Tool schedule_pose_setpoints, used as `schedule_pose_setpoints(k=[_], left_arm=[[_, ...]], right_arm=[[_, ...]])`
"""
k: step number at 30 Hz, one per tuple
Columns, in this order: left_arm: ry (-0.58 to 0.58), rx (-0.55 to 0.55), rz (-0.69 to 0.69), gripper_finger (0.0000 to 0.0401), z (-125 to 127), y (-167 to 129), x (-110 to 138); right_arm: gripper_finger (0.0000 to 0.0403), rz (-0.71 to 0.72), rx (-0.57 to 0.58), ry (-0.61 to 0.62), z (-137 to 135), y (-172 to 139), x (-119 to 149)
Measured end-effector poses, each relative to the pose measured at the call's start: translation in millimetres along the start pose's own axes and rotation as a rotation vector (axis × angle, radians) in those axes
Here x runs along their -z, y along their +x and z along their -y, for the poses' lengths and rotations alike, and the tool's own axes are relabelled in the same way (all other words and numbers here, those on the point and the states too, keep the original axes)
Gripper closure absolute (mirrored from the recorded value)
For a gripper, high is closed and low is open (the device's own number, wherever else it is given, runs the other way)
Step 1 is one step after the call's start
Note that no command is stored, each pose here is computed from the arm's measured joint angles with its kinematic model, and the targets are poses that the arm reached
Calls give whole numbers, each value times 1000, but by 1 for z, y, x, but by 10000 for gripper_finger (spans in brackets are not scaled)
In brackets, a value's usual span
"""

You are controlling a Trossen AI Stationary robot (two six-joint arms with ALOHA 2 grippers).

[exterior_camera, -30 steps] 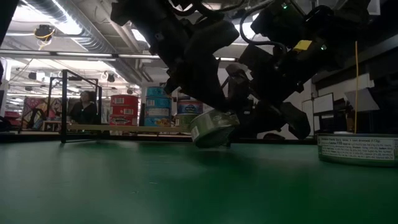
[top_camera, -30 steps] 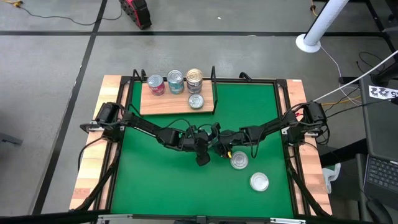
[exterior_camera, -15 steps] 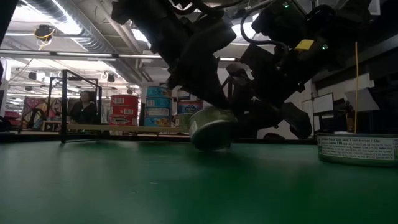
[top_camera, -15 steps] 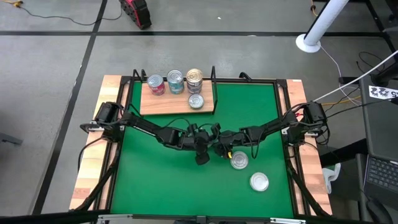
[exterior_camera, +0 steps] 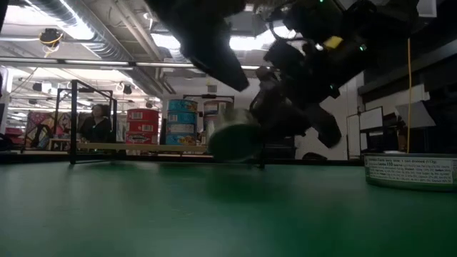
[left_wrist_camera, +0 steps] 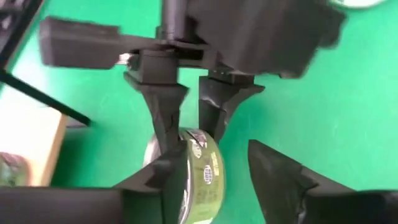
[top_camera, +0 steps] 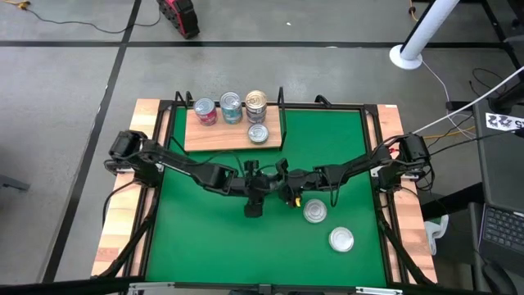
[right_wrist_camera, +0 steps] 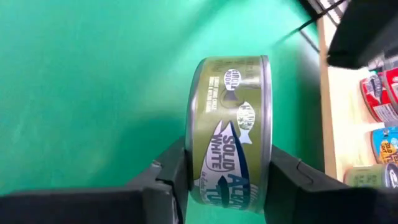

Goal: Stack canned seafood by type on shelf
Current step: Stack the green tuna can on top of the other green tuna can on the shelf

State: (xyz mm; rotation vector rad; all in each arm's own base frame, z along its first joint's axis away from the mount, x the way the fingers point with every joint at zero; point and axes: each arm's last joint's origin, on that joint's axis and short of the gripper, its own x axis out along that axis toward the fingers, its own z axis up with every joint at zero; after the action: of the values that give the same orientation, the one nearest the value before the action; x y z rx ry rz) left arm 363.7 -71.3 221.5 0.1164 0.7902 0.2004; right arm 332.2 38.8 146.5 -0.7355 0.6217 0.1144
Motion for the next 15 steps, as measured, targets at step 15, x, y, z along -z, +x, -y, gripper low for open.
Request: schedule_pose_setpoints(k=[15], left_arm=[[319, -153, -122, 182, 2, -13, 14]], right_arm=[[266, 26, 17, 293, 19, 0, -25]])
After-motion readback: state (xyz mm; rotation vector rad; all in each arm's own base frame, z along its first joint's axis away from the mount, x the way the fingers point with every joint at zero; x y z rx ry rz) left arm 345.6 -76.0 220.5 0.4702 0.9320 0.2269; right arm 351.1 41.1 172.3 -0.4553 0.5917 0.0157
